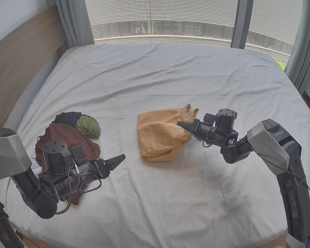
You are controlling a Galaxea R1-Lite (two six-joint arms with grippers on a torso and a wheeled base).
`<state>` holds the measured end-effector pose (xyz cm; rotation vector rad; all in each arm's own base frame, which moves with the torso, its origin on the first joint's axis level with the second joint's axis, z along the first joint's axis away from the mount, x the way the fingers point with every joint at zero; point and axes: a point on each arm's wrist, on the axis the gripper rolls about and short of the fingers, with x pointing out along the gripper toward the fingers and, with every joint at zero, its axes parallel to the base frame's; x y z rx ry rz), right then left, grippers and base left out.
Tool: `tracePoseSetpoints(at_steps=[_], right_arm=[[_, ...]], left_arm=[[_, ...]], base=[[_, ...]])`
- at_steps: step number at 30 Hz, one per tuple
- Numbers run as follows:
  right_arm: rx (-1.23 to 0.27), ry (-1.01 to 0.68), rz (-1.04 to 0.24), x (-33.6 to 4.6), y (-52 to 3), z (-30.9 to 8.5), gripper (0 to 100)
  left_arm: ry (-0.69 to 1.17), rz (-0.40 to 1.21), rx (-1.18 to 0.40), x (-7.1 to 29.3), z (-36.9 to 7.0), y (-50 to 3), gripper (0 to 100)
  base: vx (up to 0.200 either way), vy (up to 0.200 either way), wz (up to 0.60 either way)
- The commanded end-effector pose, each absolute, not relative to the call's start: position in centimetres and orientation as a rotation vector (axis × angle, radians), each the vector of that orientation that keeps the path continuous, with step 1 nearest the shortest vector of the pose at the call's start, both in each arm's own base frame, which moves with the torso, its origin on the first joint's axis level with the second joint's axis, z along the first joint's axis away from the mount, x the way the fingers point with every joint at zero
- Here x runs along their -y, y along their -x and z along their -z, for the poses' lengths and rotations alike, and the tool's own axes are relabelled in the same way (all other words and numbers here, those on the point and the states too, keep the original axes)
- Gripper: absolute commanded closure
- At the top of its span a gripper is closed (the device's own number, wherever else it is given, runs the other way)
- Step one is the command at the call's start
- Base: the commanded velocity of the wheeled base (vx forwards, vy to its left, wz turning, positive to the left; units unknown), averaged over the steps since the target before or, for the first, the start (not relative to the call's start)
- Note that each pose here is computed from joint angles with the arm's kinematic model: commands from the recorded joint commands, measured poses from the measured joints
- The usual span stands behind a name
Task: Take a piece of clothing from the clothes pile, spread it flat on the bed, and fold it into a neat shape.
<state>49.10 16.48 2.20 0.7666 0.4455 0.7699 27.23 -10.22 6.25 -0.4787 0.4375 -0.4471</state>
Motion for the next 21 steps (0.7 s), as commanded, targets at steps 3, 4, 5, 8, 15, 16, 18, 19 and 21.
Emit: tracePoseSetpoints(at_steps=[3,4,5,8,15,16,18,19,21], right_arm=[[-0.485,-0.750,-0.719,-14.7,-48.1,1.8,100],[-0.483,-0.750,-0.719,-14.7,-48.1,1.9,100],[-0.484,-0.750,-0.716,-14.7,-48.0,2.2,100],[-0.484,-0.749,-0.715,-14.7,-48.0,2.6,100],[-0.454,-0.742,-0.724,-14.7,-48.0,3.4,100],[-0.453,-0.741,-0.724,-14.7,-48.0,3.4,100],[-0.447,-0.741,-0.723,-14.5,-48.1,3.5,100],[-0.448,-0.742,-0.721,-14.4,-48.1,3.6,100],[-0.426,-0.737,-0.719,-14.1,-48.1,3.5,0]], left_arm=[[0.479,0.449,-0.443,10.3,-6.1,-27.3,0],[0.479,0.450,-0.445,10.3,-6.1,-27.3,0],[0.479,0.450,-0.445,10.3,-6.1,-27.3,0],[0.478,0.449,-0.446,10.3,-6.0,-27.2,0],[0.478,0.449,-0.446,10.3,-6.0,-27.2,0],[0.479,0.450,-0.445,10.3,-6.1,-27.3,0],[0.479,0.450,-0.443,10.3,-6.1,-27.2,0],[0.479,0.450,-0.445,10.3,-6.1,-27.2,0],[0.478,0.452,-0.444,10.4,-6.1,-27.2,0]], base=[[0.000,0.000,0.00],[0.000,0.000,0.00],[0.000,0.000,0.00],[0.000,0.000,0.00],[0.000,0.000,0.00],[0.000,0.000,0.00],[0.000,0.000,0.00],[0.000,0.000,0.00],[0.000,0.000,0.00]])
